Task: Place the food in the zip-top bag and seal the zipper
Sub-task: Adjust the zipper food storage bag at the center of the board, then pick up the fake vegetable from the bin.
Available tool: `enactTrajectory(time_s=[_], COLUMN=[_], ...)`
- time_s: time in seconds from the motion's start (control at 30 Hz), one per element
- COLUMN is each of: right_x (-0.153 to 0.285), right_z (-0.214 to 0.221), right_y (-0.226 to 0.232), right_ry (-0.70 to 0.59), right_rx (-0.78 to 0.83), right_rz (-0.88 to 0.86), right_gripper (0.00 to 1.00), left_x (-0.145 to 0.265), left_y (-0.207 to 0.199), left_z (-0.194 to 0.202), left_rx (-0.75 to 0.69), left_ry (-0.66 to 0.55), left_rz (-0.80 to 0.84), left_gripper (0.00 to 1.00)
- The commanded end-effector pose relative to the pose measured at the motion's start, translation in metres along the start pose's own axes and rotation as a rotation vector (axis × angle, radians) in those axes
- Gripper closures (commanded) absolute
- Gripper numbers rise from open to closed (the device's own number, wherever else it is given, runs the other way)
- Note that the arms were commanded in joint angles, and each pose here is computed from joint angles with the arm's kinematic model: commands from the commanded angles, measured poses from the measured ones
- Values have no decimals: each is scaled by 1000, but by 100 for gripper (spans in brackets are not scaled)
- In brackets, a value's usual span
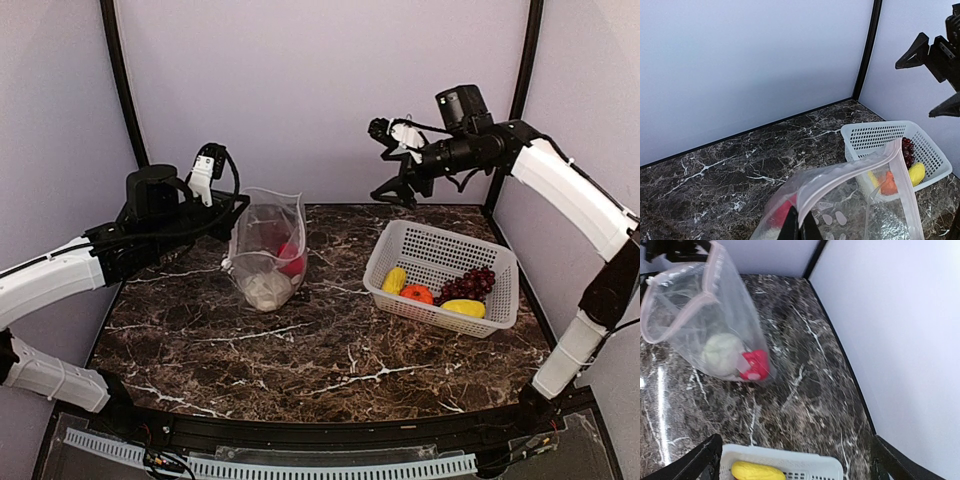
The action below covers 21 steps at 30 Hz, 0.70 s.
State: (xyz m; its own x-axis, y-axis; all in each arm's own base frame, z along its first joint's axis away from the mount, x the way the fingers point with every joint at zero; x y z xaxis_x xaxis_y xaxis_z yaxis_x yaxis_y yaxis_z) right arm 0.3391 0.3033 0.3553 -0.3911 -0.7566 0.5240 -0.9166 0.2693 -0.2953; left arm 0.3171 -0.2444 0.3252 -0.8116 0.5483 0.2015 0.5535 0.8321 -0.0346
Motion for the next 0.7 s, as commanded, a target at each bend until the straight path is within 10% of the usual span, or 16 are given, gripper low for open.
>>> enactTrajectory(time_s=[0.0,0.3,0.67], right_x=[13,15,24], right_z=[49,180,230], right_y=[-38,-20,22], right_ry=[19,312,467], right_rx=[-171,-335,-390], right_rz=[106,83,15], right_gripper=[1,18,27], left_x=[1,-1,-3], left_y=[2,3,2], left_z=[-7,-4,-1], left_rx=[-3,1,6], left_ry=[-22,-14,-4], left_rz=[-4,-14,-8], left_gripper=[99,99,99])
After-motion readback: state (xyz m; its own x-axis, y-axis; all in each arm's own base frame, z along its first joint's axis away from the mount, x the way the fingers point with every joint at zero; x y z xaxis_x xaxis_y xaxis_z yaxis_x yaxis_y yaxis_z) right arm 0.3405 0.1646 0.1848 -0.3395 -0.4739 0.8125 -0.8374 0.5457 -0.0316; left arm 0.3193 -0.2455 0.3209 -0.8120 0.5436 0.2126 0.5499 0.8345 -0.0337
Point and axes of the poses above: each gripper's point midway between its finger pads, its own x axis back along the fingers, its own y axis along the line the jaws close on, z = x × y, the point moved 1 cm from there along x, back along the fingers, and after that the axes turned 4 degrees about -x, right-handed, at the moved point
